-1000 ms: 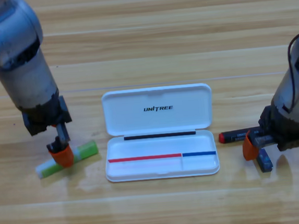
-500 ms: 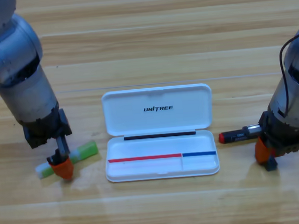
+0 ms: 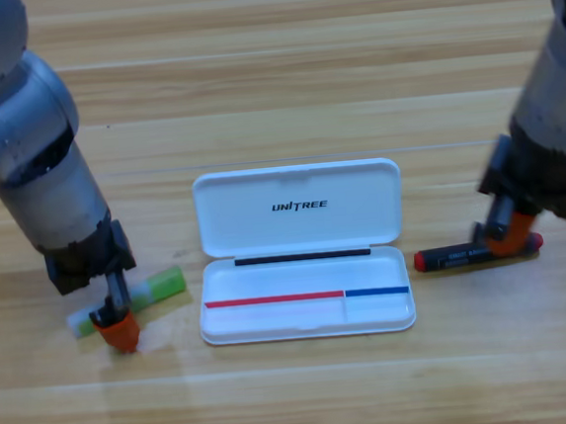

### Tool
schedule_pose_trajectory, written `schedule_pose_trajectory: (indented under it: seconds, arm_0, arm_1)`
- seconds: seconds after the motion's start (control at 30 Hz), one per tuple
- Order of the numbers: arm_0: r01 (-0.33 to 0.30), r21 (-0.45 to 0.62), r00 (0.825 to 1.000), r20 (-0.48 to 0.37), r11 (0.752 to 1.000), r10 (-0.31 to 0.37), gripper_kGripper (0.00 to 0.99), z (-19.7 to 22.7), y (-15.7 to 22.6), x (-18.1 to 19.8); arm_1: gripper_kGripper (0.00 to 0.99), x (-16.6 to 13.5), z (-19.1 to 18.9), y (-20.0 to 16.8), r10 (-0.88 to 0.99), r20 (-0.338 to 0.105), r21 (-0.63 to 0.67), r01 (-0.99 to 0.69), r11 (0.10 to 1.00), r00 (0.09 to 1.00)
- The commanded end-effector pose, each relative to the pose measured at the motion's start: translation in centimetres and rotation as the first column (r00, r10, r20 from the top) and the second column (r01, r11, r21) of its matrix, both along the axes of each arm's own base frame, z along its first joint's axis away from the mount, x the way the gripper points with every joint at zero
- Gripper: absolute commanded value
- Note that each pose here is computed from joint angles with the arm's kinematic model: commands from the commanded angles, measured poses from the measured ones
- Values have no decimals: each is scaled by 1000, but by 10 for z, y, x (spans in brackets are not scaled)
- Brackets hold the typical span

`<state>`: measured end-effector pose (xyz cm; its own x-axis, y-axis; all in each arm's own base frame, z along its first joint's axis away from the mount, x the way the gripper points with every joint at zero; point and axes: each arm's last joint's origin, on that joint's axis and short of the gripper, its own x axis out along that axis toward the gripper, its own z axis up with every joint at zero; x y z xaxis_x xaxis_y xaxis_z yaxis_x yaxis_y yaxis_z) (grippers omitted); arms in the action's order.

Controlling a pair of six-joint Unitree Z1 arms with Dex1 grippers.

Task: Clean up eraser and pencils

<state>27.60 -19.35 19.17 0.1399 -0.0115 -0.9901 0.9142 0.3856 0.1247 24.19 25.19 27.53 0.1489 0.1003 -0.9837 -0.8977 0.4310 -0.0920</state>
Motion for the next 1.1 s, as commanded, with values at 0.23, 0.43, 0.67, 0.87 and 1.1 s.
schedule_pose_trajectory:
  seconds: [0.23, 0.43, 0.67, 0.87, 1.1]
  arm_0:
    - [40, 39, 997, -66, 998, -37, 726, -28, 3, 1]
    - [93, 53, 993, -76, 994, -89, 46, -32, 3, 2]
    - [87, 69, 996, -31, 994, -85, 0, -8, 3, 4]
    - [88, 68, 996, 14, 994, -89, 0, 25, 3, 4]
    - [93, 64, 994, 50, 994, -96, 0, 52, 2, -1]
  arm_1:
    - [0, 10, -39, 81, 390, -76, -69, -395, 916, 918]
    - [0, 13, -59, 95, 417, -130, -36, -424, 905, 900]
    - [0, 12, -68, 105, 434, -152, -11, -440, 898, 888]
    - [0, 17, -85, 110, 429, -170, -33, -440, 897, 887]
    - [0, 21, -94, 111, 422, -173, -42, -435, 900, 890]
